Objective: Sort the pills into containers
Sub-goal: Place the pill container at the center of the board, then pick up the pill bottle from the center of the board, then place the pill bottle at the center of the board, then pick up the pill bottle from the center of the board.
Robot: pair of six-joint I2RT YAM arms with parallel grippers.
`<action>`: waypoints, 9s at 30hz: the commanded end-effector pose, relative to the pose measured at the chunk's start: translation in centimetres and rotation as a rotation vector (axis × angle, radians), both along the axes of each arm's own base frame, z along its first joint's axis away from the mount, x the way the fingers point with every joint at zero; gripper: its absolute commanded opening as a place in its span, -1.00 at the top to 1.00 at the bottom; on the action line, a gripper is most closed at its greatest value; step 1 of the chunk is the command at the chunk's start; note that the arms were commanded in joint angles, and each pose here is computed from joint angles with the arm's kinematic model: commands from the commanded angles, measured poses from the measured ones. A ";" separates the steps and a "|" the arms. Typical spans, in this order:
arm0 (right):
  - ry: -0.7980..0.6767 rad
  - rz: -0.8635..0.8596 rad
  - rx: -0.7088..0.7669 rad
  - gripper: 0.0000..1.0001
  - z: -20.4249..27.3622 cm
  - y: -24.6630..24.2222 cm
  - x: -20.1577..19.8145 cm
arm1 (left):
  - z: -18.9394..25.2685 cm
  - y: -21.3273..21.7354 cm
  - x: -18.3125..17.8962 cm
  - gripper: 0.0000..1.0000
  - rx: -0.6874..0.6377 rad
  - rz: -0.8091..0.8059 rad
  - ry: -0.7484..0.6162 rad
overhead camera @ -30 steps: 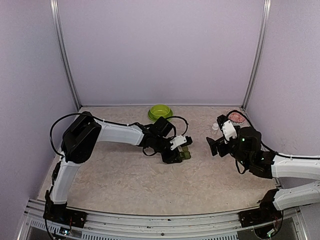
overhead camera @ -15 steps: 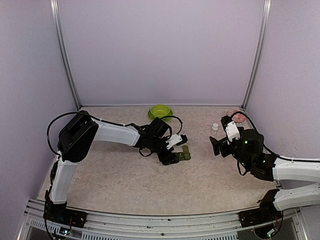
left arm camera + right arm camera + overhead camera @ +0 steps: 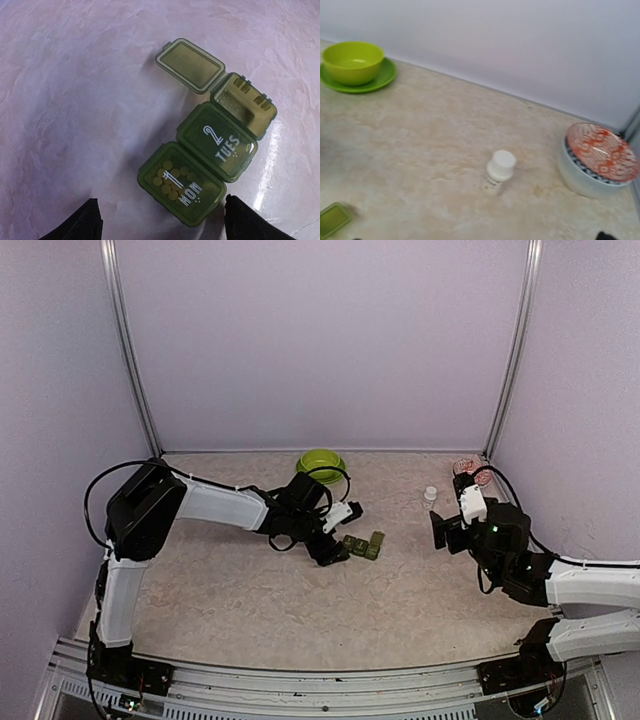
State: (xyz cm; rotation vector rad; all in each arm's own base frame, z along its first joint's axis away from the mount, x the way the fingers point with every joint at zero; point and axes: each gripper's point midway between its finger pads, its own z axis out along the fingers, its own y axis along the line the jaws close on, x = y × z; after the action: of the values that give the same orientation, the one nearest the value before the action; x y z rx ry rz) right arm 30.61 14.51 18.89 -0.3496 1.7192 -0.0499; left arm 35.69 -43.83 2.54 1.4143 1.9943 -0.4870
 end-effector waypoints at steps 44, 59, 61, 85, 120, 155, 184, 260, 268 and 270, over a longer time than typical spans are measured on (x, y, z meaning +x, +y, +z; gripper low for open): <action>0.453 -0.128 0.276 -0.90 -7.1 -1.7 15.7 | 17.7 10.3 -4.2 -0.98 -0.642 0.564 -0.055; 0.547 -0.197 0.197 -0.81 -11.8 -3.1 20.7 | 16.6 10.2 -5.4 -0.97 -0.609 0.551 -0.046; 0.561 -0.189 0.196 -0.75 -12.3 -3.0 21.1 | 16.4 10.2 -5.4 -0.98 -0.605 0.552 -0.042; 0.552 -0.162 0.093 0.58 -11.1 -1.8 18.6 | 15.5 9.4 -5.6 -0.98 -0.597 0.543 -0.022; 0.418 0.733 -0.106 0.65 -8.7 26.8 -5.6 | 14.7 20.7 -4.8 -0.98 -0.620 0.849 -0.041; 0.462 0.861 -0.159 0.03 -11.2 29.8 -8.9 | 14.1 22.5 -4.9 -0.97 -0.644 0.904 -0.074; 0.076 0.279 0.001 -1.00 3.2 16.2 -3.4 | 15.5 21.9 -3.5 -0.98 -0.519 1.001 -0.162; 0.150 0.421 0.013 -1.00 0.8 12.7 -5.9 | 3.8 3.9 -13.9 0.55 -0.206 -0.006 0.057; 0.139 0.544 0.039 -1.00 1.0 13.8 -7.5 | 6.0 3.5 -14.1 0.66 -0.263 -0.012 0.051; 0.106 0.596 0.071 -1.00 1.8 14.2 -8.3 | 7.2 3.3 -14.3 0.68 -0.295 -0.022 0.051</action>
State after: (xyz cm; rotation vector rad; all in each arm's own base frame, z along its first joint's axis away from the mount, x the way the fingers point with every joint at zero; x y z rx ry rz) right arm 23.57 27.91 19.03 -0.7776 1.7534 0.3538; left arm 21.88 -39.39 6.38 1.2727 1.9354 -0.7163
